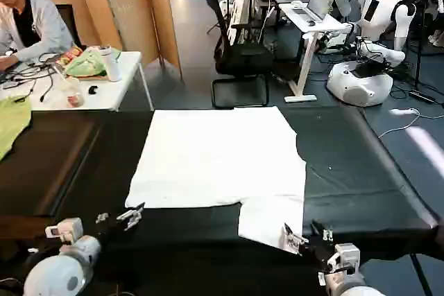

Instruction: Fold and organize the clothes.

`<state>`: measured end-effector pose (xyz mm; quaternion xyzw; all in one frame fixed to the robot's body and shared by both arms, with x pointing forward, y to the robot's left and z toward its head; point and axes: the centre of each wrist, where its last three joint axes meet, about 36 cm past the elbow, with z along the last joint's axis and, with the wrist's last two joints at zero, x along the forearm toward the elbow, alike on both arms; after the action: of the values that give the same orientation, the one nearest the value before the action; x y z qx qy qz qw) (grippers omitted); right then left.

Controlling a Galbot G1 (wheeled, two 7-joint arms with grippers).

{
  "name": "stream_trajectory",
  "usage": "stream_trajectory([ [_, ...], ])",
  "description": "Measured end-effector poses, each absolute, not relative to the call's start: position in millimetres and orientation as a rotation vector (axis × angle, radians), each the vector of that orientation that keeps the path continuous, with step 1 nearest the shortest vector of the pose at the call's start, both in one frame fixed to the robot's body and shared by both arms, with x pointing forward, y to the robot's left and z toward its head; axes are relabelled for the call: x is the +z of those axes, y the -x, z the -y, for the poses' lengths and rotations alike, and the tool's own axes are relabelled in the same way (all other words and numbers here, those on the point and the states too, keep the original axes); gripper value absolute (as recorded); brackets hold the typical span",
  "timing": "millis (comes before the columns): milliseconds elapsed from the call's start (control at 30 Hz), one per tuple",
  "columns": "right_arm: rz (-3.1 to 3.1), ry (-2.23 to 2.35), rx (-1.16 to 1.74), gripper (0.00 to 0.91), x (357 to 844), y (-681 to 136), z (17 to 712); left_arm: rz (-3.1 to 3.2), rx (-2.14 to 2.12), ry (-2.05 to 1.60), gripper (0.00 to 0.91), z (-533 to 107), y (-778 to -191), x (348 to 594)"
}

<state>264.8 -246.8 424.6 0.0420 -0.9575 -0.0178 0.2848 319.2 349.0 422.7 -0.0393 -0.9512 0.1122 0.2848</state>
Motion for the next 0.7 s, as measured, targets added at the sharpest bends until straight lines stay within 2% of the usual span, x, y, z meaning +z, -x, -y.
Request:
stream_trajectory([
  [33,2.559,-0.110,-0.048,0.770,424,-265,246,2.542,0.299,0.108,0.224,-349,-320,423],
  [67,2.558,-0.105,-0.049,0.751,423,-265,245,2.542,0.297,0.110,0.029,-350,-320,423],
  [133,2.554,-0.096,-0.053,0.653,421,-265,244,2.545,0.294,0.105,0.000,-350,-320,423],
  [167,2.551,-0.091,-0.054,0.546,419,-265,244,2.541,0.292,0.097,0.000,-350,-320,422],
  [200,2.550,-0.087,-0.056,0.507,419,-265,243,2.539,0.291,0.091,0.000,-349,-320,421],
  [267,2.546,-0.078,-0.060,0.254,417,-265,242,2.535,0.291,0.080,0.000,-349,-320,420],
  [300,2.546,-0.075,-0.062,0.176,417,-265,241,2.532,0.291,0.075,0.000,-350,-320,418],
  [367,2.544,-0.071,-0.067,0.078,417,-264,240,2.526,0.293,0.069,0.000,-351,-320,416],
  [533,2.547,-0.052,-0.070,0.000,424,-259,238,2.515,0.290,0.069,0.000,-351,-317,413],
  [700,2.552,-0.029,-0.059,0.000,445,-248,239,2.505,0.272,0.078,0.000,-344,-312,415],
])
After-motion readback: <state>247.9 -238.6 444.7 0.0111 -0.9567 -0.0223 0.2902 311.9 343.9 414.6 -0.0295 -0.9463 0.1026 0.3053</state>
